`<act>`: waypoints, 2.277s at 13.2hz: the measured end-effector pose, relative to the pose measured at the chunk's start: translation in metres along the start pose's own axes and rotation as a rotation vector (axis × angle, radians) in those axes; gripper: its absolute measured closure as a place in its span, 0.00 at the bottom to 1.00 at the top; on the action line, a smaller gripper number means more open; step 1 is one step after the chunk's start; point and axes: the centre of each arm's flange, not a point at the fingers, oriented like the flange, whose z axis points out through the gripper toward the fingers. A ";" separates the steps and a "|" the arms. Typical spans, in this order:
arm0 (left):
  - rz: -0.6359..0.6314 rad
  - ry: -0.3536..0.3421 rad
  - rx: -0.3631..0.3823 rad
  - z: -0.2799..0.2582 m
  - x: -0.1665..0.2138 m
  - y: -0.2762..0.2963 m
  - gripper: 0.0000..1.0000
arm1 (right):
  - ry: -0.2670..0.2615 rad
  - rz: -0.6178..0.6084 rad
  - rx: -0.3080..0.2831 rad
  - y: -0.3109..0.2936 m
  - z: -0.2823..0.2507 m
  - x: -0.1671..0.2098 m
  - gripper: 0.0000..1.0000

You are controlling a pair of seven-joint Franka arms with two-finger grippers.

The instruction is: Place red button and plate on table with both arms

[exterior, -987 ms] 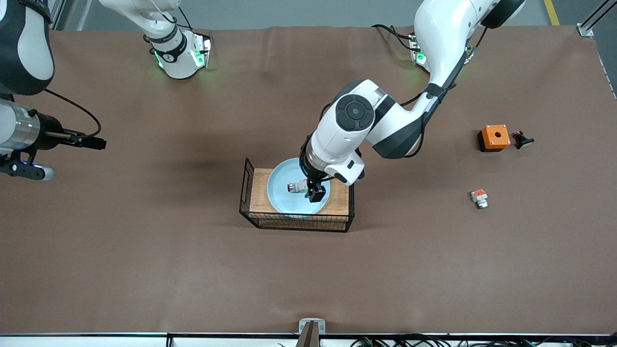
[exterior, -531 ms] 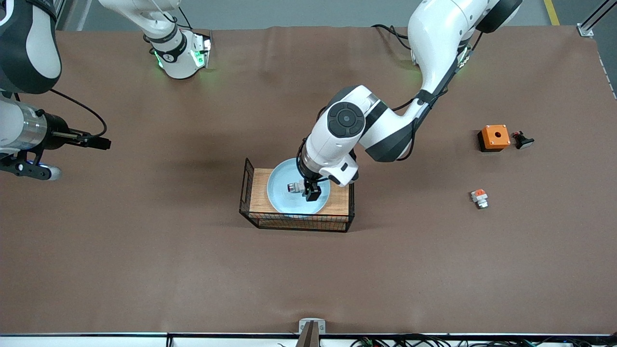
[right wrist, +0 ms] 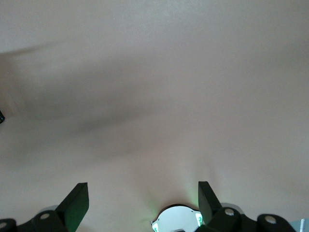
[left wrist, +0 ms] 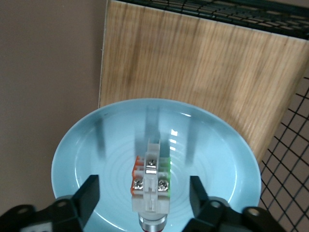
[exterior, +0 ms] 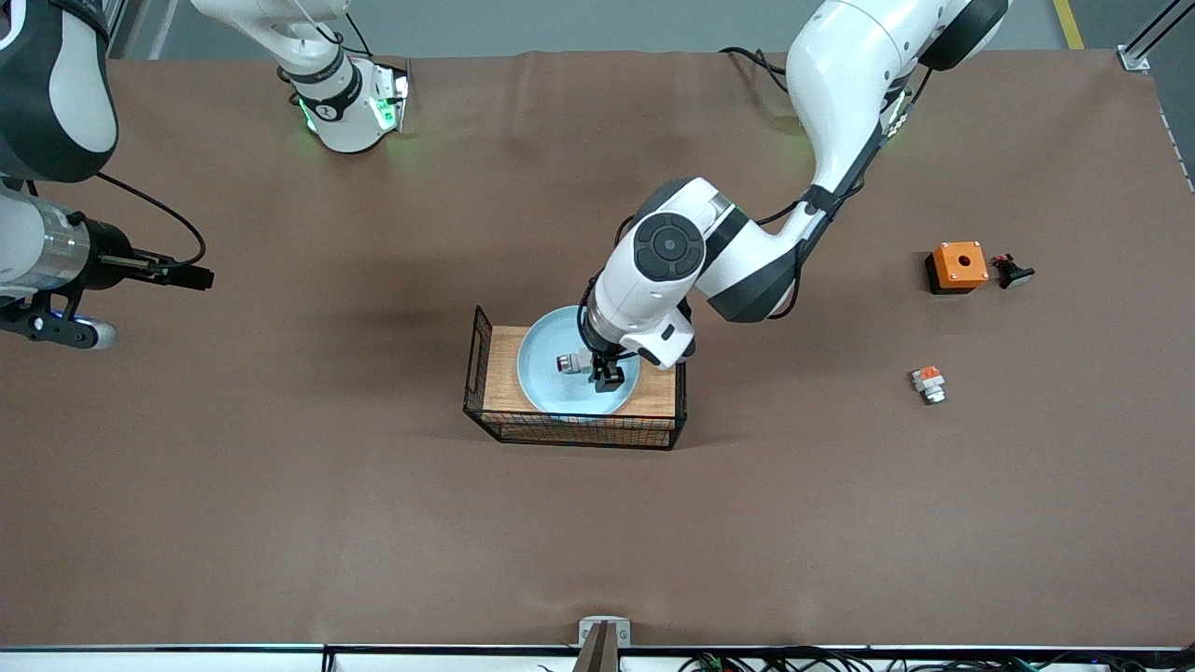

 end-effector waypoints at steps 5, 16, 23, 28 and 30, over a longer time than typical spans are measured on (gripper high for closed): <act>0.000 -0.001 0.001 0.004 0.001 0.001 0.67 | -0.001 0.008 0.001 0.004 0.000 0.001 0.00; 0.120 -0.007 -0.089 -0.104 -0.013 -0.007 0.67 | 0.057 0.433 -0.025 -0.134 -0.007 -0.050 0.00; 0.411 0.084 0.034 -0.205 0.064 0.001 0.67 | 0.164 0.881 0.115 -0.300 -0.005 -0.148 0.00; 0.694 0.084 0.148 -0.257 0.163 -0.004 0.67 | 0.177 1.071 0.179 -0.384 0.061 -0.153 0.00; 0.826 0.064 0.213 -0.269 0.214 -0.002 0.67 | 0.195 1.144 0.208 -0.407 0.085 -0.146 0.00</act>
